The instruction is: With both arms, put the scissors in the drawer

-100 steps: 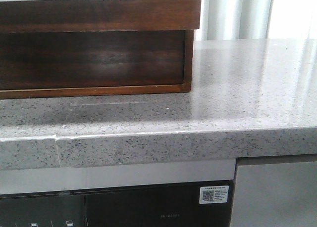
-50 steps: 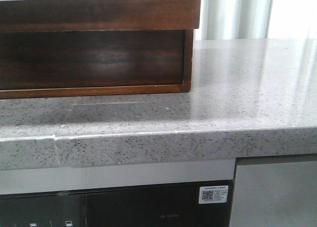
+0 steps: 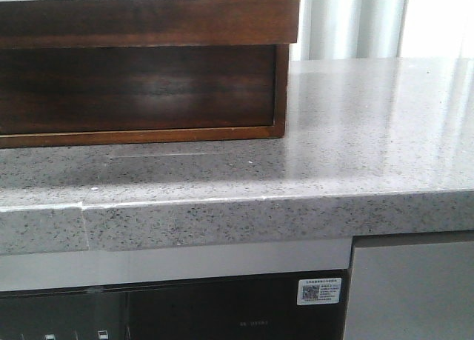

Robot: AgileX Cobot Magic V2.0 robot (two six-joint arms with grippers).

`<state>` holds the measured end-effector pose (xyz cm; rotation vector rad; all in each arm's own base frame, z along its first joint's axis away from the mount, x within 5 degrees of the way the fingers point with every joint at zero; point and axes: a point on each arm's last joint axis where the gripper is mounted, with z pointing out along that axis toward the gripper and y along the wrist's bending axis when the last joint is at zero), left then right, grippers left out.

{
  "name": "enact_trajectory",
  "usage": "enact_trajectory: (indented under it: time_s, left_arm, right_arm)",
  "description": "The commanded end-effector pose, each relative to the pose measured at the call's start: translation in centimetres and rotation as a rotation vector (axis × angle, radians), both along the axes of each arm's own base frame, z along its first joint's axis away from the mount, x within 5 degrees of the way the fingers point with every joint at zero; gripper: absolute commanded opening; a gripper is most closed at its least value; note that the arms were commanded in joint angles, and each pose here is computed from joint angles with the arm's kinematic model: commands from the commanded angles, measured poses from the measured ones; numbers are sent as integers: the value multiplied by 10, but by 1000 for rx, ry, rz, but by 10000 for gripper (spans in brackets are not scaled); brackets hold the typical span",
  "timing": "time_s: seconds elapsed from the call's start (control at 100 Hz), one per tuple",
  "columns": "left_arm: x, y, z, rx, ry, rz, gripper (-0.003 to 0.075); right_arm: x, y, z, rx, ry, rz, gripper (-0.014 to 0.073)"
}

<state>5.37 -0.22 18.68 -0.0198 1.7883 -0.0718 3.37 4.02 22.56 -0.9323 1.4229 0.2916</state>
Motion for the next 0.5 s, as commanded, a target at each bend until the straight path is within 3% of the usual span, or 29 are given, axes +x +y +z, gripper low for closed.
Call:
enact_trajectory:
  time_s: [0.0, 0.13, 0.3, 0.49]
  left_arm:
    - [0, 0, 2, -23, -92, 4, -19]
    - [0, 0, 2, -23, -92, 4, -19]
    - [0, 0, 2, -23, -92, 4, -19]
    - [0, 0, 2, -23, -92, 4, -20]
  right_arm:
    - [2, -2, 14, 62, -57, -30, -55]
    - [4, -2, 11, 65, -74, -45, -55]
    - [13, -7, 1, 80, -169, -171, -55]
    - [20, -16, -6, 360, -58, -344, -55]
